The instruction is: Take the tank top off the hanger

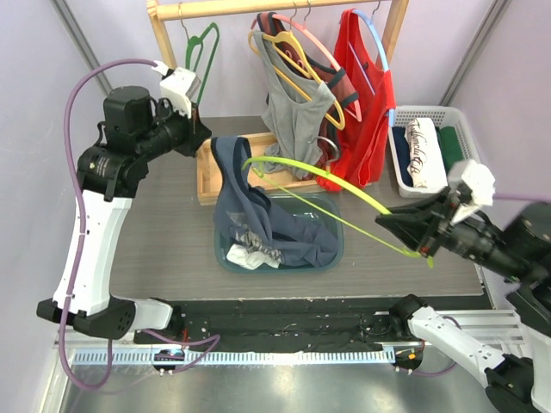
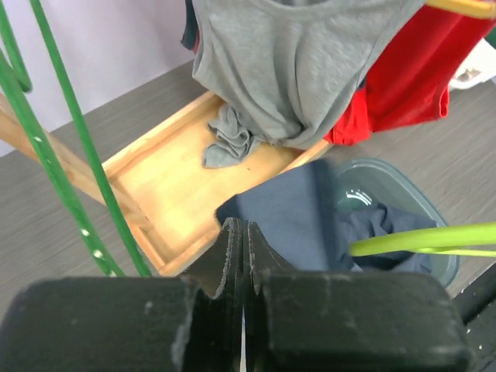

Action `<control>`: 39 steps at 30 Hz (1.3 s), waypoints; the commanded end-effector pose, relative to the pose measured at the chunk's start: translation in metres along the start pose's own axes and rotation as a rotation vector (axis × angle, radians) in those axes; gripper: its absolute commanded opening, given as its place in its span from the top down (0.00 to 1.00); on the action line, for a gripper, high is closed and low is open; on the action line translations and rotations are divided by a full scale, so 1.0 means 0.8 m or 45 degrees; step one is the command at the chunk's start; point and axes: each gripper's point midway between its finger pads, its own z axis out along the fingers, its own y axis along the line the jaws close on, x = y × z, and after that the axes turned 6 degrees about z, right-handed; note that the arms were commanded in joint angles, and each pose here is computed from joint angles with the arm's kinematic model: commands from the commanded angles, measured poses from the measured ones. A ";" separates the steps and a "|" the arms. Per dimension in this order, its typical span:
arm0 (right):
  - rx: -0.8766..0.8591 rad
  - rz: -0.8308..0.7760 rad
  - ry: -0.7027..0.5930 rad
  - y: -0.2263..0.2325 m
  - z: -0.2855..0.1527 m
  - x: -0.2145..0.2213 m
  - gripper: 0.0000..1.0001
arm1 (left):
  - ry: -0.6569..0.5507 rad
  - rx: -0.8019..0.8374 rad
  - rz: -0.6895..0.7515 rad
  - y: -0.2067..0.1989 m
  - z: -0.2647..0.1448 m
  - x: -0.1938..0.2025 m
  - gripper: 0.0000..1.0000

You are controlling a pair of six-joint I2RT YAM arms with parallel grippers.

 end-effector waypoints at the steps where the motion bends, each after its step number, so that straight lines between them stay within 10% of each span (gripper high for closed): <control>1: 0.128 -0.035 -0.237 0.008 -0.067 -0.043 0.99 | -0.159 0.090 -0.017 -0.012 0.000 -0.049 1.00; 8: 0.327 -0.010 -0.314 -0.027 -0.070 -0.060 0.99 | -0.284 0.455 -0.009 -0.085 -0.024 -0.097 1.00; 14: 0.300 -0.019 -0.304 -0.030 -0.048 -0.069 0.99 | -0.040 0.520 -0.057 -0.100 0.015 0.002 1.00; 18: 0.275 -0.016 -0.290 -0.030 -0.039 -0.064 0.99 | 0.267 0.364 -0.018 -0.086 0.063 0.133 0.39; 23: 0.248 -0.004 -0.270 -0.027 -0.032 -0.058 0.99 | 0.575 0.265 -0.031 -0.074 0.096 0.241 0.05; 39: 0.172 0.017 -0.256 -0.013 -0.033 -0.051 0.99 | 0.528 -0.017 -0.110 -0.029 0.195 0.284 0.00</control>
